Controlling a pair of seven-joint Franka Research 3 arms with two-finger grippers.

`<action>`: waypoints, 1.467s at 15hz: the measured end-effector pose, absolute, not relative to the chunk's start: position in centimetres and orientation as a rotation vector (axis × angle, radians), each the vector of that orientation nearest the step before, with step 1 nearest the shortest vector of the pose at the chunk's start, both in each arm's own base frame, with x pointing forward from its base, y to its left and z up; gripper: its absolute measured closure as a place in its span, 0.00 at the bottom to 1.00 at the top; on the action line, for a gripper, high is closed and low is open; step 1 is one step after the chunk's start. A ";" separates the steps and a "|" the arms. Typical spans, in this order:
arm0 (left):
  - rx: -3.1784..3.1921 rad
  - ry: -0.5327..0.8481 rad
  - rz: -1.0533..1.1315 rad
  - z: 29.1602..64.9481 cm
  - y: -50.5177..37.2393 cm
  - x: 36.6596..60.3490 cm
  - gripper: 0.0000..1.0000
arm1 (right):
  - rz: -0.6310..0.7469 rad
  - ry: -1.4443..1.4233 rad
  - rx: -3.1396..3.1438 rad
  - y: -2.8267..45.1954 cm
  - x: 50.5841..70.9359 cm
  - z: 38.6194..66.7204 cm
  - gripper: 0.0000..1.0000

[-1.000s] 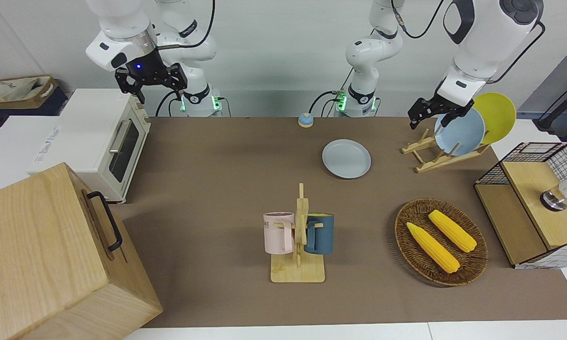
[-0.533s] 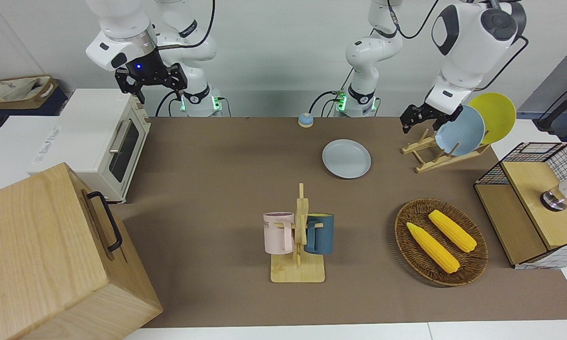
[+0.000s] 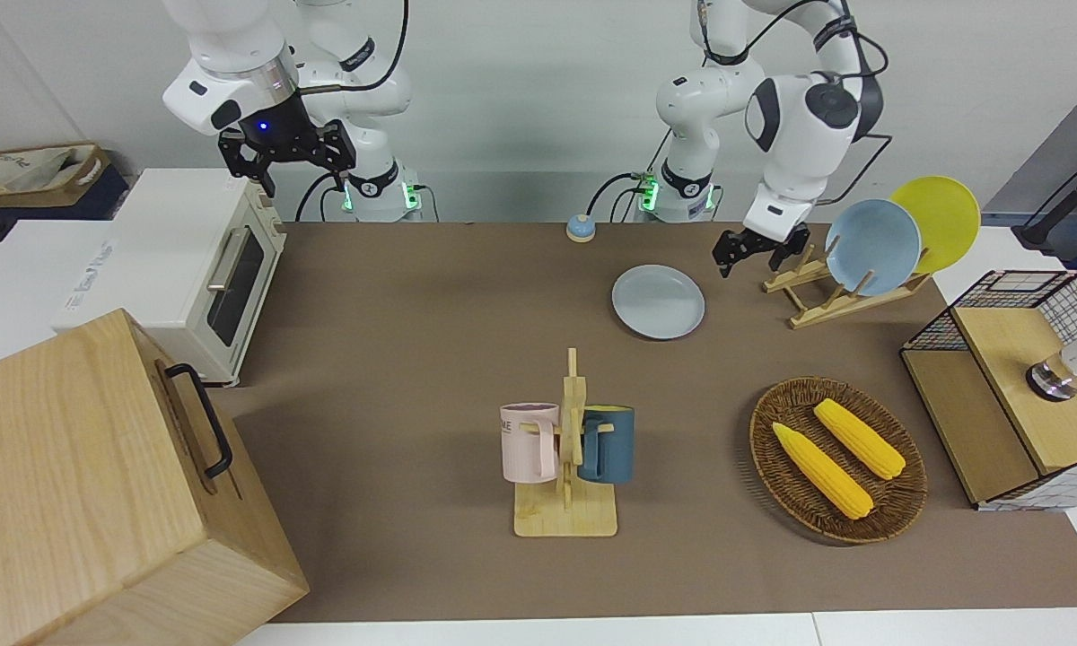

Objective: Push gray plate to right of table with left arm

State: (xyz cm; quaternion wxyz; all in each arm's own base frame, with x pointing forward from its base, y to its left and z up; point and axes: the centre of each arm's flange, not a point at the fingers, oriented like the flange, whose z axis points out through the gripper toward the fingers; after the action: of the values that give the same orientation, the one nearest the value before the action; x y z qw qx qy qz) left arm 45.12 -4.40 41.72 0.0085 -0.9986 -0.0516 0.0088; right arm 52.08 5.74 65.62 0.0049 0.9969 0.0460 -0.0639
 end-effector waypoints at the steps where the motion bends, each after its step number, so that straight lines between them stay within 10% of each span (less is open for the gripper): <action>1: -3.126 -0.167 0.016 40.0 -4.5 44.4 0.00 | -0.200 0.144 3.122 5.7 52.1 65.6 0.01; 17: -3.169 -0.198 -0.052 30.3 -7.3 41.4 0.07 | -0.200 0.144 3.122 5.7 52.1 65.6 0.01; 22: -3.172 -0.198 -0.046 29.9 -7.3 41.4 0.60 | -0.200 0.144 3.122 5.7 52.1 65.6 0.01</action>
State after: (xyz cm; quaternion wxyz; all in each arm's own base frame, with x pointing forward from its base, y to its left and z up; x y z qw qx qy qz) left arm 41.40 -7.34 29.91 -0.0185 -0.9978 -0.0624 -0.0146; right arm 52.08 5.74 65.62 0.0049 0.9969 0.0460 -0.0639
